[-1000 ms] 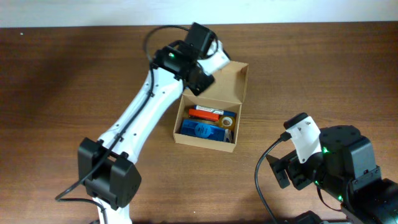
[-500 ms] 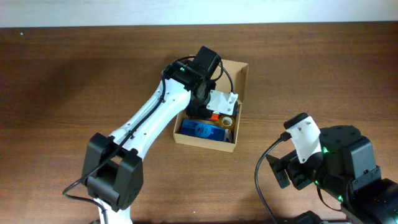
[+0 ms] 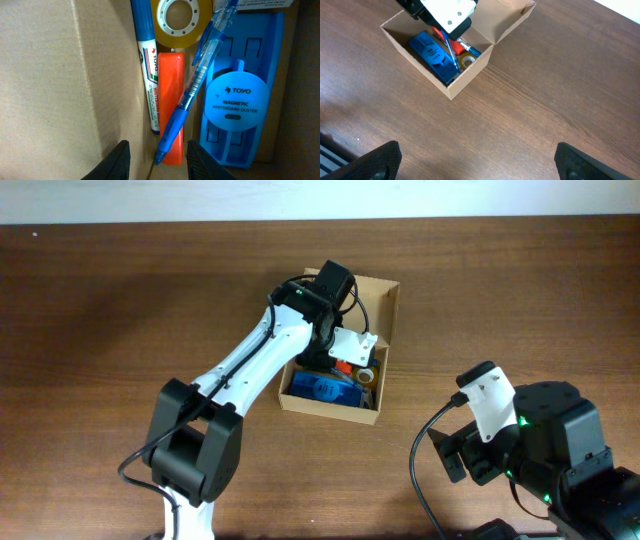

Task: Pack container
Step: 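Carry the blue pen into the box and release it, then raise both grippers to the box lid's far edge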

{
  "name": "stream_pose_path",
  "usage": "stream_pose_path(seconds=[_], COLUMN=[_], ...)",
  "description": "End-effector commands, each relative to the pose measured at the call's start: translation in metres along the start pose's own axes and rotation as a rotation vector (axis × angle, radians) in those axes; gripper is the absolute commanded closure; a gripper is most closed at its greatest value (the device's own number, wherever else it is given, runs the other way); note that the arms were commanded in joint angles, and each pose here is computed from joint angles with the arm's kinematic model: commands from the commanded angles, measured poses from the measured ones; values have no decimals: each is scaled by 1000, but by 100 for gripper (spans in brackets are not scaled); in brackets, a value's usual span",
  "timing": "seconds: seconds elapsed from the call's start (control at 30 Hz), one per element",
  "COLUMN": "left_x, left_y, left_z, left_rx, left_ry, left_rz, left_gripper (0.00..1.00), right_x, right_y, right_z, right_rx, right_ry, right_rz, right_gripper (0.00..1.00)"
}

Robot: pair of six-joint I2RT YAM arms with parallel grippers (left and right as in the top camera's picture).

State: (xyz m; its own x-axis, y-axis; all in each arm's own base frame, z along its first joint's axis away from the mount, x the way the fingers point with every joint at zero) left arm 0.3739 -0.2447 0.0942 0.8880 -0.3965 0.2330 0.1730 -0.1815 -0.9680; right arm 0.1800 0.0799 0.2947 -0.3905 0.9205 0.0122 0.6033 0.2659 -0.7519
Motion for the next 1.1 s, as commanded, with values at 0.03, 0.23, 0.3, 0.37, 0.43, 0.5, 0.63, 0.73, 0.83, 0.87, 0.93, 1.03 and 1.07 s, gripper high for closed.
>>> stream_pose_path(seconds=[0.03,0.23,0.3,0.37,0.43,0.5,0.63,0.73,0.83,0.87,0.93,1.03,1.07], left_x=[-2,9,13,16,25,35,37,46,54,54,53,55,59], left_y=[4,-34,-57,-88,-114,-136,-158,-167,-175,-175,-172,-148,-133], left_z=[3,-3,-6,-15,-17,-10,5,35,71,78,99,105,107], left_rx=[3,-17,-32,-92,-131,-177,-325,-412,-431,-429,-422,-427,-433], left_ry=[9,-129,-161,-155,-234,-403,-618,-820,-1007,-1034,-1121,-1148,-1181], left_rz=[11,-82,-136,-197,-280,-351,-343,-352,-397,-402,-400,-342,-315], left_gripper=[66,98,98,98,98,98,98,98,98,98,98,98,98], right_x=[-1,-1,-1,-1,-1,-1,-1,-1,0,0,0,0,0], right_y=[-4,-4,-4,-4,-4,-4,-4,-4,-4,-4,-4,-4,-4], right_z=[-4,-4,-4,-4,-4,-4,-4,-4,-5,-5,-5,-5,-11], right_rx=[-20,-20,-20,-20,-20,-20,-20,-20,-22,-22,-22,-23,-47], right_ry=[-2,-2,-2,-2,-2,-2,-2,-2,-2,-1,-2,-2,-2], right_rz=[6,6,6,6,6,6,6,6,5,5,5,5,5], right_gripper=[1,1,1,1,1,1,1,1,1,1,1,1,1])
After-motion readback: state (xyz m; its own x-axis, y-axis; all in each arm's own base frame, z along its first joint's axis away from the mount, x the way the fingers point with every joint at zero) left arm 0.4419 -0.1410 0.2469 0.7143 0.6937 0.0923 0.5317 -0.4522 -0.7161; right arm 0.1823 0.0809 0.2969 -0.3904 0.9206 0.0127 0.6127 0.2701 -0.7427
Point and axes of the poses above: each gripper's point midway between its finger pads, its own y axis out along the fingers, its own x axis along the line the jaws close on, z = x × y, the point moved 1 cm from there along -y, back along the fingers, and after that the axes turned 9 degrees about y, right-handed, at the moved point
